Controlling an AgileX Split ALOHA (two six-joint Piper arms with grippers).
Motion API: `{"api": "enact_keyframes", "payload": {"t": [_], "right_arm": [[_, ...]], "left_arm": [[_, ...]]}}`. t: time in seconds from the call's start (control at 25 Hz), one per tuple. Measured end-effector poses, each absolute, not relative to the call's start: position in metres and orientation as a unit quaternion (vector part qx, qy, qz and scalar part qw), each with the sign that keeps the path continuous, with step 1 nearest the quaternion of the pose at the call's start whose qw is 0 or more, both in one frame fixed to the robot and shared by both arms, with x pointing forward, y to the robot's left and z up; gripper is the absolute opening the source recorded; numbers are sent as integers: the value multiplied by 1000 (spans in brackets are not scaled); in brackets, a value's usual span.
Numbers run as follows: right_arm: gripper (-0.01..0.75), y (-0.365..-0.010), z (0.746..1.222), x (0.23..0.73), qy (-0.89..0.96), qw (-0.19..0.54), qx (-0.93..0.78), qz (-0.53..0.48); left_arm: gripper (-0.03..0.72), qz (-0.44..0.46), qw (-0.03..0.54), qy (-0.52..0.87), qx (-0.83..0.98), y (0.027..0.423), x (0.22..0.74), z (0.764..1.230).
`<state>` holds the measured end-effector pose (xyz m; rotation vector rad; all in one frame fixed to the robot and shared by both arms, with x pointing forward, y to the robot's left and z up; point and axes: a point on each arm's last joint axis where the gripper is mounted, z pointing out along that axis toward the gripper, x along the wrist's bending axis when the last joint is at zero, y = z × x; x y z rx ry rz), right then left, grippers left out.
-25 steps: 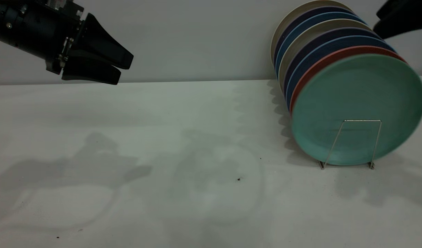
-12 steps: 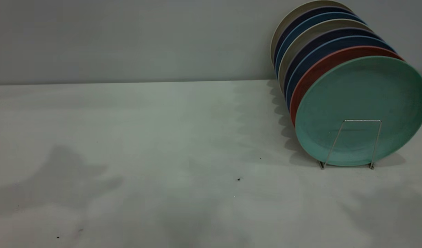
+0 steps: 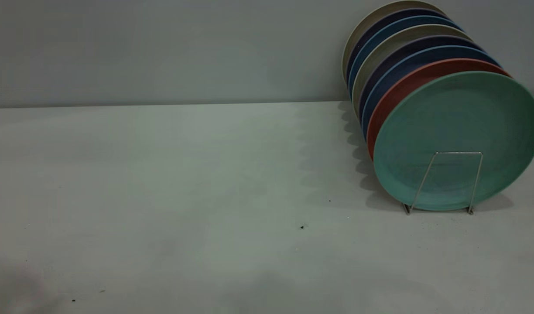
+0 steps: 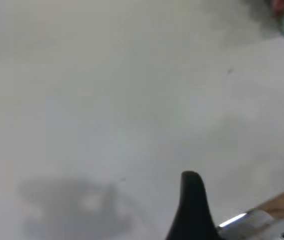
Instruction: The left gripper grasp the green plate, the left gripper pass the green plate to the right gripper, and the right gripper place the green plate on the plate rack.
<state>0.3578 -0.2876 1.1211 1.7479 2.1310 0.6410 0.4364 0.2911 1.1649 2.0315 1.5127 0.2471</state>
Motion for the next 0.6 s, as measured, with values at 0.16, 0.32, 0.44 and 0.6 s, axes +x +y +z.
{"api": "enact_keyframes", "payload": {"t": [0.16, 0.32, 0.44, 0.6], "right_arm": [[324, -296, 1082, 323, 732, 173, 634, 177], [411, -298, 1044, 303, 729, 176, 642, 163], [447, -298, 1030, 297, 717, 191, 646, 180], [456, -299, 1029, 296, 705, 205, 652, 190]], "left_arm": [[582, 113, 284, 594, 744, 292, 409, 1164], [582, 97, 266, 607, 743, 290, 386, 1139], [582, 83, 242, 619, 743, 291, 372, 1115], [582, 85, 223, 635, 735, 292, 352, 1086]]}}
